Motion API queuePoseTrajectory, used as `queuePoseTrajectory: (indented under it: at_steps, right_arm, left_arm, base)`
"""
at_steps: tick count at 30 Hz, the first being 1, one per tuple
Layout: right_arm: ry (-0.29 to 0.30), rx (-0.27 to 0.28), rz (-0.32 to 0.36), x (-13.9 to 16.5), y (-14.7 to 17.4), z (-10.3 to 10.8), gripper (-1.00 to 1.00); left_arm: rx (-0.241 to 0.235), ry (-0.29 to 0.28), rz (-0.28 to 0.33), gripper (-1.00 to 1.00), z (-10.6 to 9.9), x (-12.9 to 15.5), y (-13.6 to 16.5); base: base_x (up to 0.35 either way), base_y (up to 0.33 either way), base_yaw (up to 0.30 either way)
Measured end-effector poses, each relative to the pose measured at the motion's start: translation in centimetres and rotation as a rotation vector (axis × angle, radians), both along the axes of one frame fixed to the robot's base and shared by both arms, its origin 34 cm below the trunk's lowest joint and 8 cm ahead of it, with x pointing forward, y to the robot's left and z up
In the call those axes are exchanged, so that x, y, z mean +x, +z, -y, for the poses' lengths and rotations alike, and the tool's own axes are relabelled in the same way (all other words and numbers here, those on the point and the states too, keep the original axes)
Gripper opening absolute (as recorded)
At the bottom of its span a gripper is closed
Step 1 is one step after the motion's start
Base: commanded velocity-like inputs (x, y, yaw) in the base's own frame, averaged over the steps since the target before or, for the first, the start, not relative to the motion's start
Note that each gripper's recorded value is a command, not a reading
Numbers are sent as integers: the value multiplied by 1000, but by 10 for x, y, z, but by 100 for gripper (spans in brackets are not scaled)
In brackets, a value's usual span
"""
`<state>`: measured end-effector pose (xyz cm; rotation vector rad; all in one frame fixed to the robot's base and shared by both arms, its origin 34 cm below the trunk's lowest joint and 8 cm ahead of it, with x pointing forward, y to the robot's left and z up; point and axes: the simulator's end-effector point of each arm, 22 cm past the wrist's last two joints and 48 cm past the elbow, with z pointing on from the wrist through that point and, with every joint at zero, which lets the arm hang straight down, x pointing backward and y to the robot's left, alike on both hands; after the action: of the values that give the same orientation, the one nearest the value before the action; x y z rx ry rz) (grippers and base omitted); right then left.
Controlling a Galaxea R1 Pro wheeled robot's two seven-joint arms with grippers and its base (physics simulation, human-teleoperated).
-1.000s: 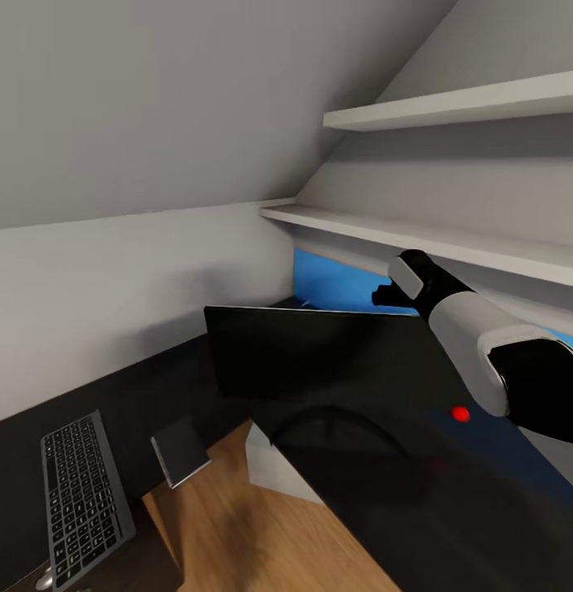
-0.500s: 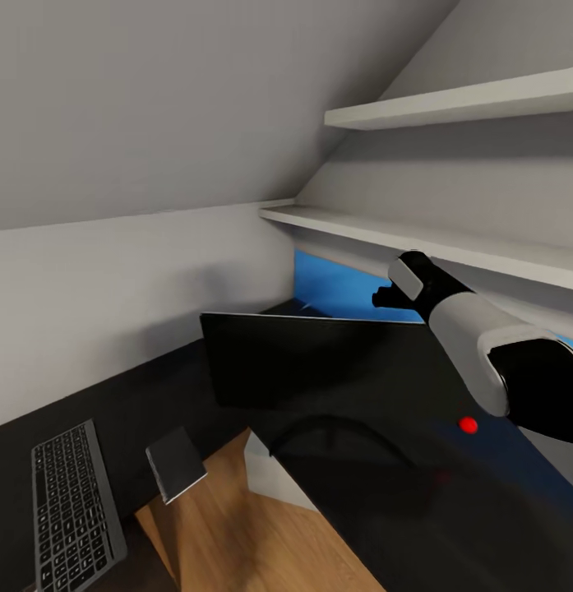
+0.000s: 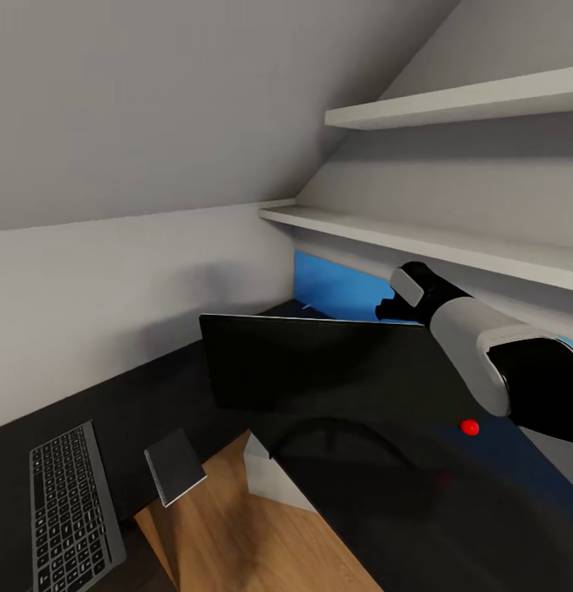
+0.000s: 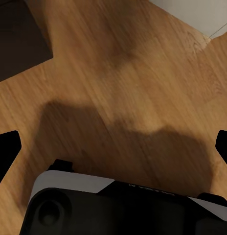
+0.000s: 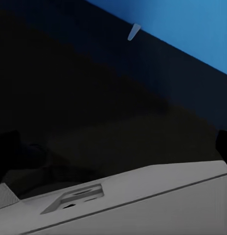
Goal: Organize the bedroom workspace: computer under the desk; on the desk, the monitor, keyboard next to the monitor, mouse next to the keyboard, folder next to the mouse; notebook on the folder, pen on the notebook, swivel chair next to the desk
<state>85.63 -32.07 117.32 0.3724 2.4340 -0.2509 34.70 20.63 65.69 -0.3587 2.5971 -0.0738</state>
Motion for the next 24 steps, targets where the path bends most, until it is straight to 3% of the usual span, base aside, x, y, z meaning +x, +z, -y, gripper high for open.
queuePoseTrajectory:
  at_steps: [8,24]
  right_arm:
    - [-6,1,-9,-2,-3,2,100]
    - [-16,6,9,0,3,9,100]
  left_arm:
    - [0,-1,2,100,0,0,0]
    - [0,0,0,100,0,0,0]
  base:
    - [-12,0,0]
    - [-108,0,0]
